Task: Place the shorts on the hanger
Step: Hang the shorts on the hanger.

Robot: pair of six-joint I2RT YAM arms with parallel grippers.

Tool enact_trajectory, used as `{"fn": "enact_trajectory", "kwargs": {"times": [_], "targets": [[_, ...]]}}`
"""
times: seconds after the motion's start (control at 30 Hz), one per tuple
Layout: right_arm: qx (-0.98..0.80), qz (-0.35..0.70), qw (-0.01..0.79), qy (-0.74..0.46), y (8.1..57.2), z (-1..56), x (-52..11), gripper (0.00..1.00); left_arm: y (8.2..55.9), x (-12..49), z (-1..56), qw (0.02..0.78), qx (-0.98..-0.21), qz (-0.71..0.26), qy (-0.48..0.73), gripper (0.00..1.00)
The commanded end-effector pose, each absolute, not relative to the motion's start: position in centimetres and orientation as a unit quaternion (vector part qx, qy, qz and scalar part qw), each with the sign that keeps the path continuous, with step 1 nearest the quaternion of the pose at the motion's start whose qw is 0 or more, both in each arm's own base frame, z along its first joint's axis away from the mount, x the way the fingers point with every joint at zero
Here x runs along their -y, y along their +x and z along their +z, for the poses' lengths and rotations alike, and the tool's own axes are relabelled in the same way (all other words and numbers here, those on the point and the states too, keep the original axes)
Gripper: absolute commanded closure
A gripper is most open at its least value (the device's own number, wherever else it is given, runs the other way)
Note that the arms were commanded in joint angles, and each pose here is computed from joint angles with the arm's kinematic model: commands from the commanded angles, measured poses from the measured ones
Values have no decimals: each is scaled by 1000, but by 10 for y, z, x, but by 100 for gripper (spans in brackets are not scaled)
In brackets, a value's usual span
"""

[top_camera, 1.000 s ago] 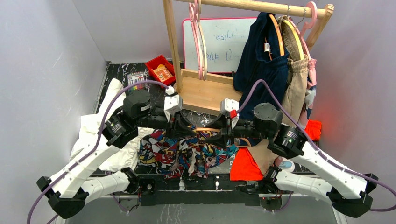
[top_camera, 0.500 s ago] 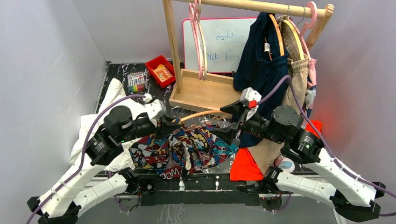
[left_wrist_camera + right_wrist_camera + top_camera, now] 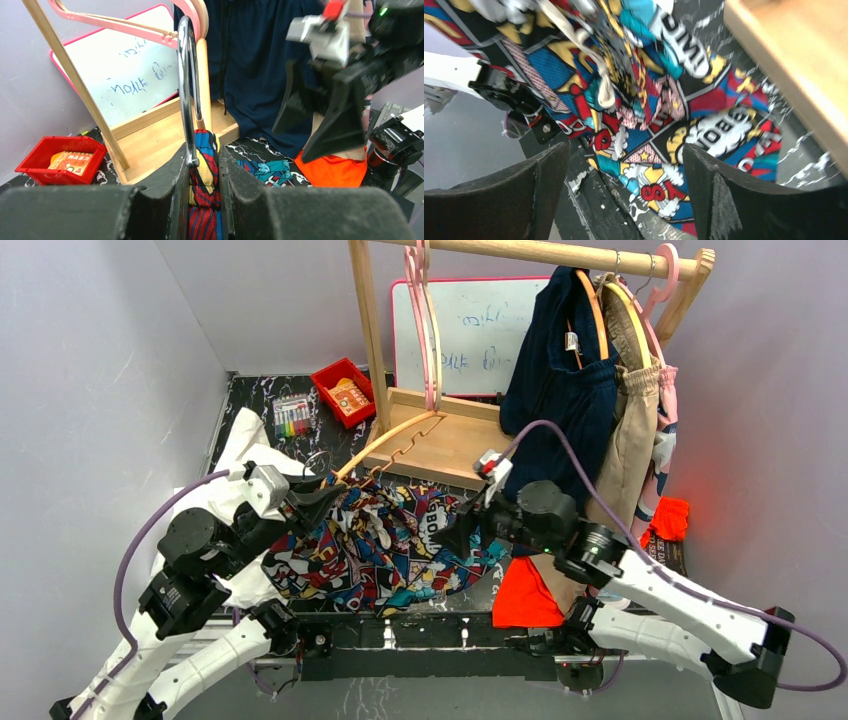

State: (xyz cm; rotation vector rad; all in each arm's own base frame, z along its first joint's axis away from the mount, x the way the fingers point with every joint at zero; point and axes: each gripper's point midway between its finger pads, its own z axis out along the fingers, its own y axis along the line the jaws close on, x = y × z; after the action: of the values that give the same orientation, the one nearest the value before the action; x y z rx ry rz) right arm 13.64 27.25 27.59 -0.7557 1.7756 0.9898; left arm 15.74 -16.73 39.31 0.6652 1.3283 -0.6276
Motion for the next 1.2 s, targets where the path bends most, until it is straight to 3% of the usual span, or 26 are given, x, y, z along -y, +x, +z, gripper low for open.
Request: {"fn": "enact_trajectory", "kwargs": {"times": [0.0,0.13,0.37,0.7,0.83,1.07,1.17], "targets": [[-731,461,441,-243,142,265,-300,15,162,160,430,741,-552,-284,257,100],[-720,511,422,-206,143,263,-322,29,161,158,442,755,-534,-296,237,100],[-754,483,409,-177,161,239,-343,29,158,155,450,761,-526,-305,225,100],[-809,412,395,-145,179,196,-338,42,152,154,459,764,-515,-311,233,100],[-802,420,395,-155,180,200,-347,58,149,156,463,765,-509,-317,237,100],[-760,439,440,-190,180,252,-347,99,130,152,488,770,-482,-335,252,100],[-730,445,471,-219,172,288,-334,100,115,150,494,765,-470,-345,274,100]]}}
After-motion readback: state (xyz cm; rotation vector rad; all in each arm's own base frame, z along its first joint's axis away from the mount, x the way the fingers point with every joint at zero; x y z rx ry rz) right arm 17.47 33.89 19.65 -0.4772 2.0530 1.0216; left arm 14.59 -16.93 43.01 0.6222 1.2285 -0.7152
